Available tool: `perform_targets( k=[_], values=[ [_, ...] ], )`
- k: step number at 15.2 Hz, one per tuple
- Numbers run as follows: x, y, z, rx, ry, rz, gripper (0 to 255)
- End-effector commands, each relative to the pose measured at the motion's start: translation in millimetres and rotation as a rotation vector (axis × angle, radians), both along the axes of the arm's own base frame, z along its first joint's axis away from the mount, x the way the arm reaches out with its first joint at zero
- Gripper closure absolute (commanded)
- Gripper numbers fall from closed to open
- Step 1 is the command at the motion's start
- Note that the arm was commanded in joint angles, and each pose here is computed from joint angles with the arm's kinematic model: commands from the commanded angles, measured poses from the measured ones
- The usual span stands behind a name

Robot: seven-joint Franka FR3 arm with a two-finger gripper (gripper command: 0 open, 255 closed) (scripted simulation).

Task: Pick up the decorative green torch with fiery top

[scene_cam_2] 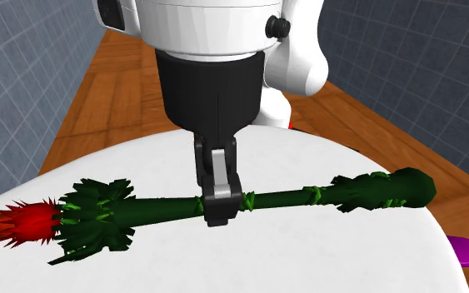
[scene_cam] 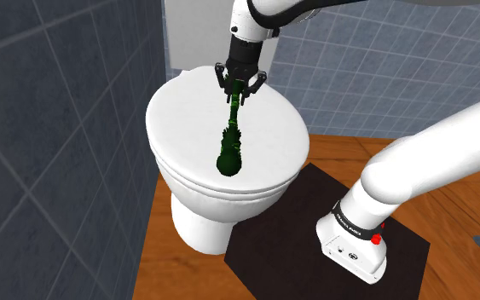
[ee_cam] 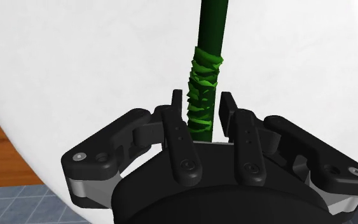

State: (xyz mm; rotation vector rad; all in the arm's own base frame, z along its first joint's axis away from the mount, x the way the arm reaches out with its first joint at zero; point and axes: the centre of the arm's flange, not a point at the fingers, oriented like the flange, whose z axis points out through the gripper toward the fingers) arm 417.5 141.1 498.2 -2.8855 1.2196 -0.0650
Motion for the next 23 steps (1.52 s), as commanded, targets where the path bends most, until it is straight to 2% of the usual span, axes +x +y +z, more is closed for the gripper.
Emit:
perform_targets(
  k=[1, 7, 23],
  values=[
    [0, 0, 0, 0.0, 0.0, 0.0, 255],
    [1, -1, -1, 0.0, 0.0, 0.0, 255],
    [1, -1, 79, 0.0, 0.0, 0.0, 255]
  ],
)
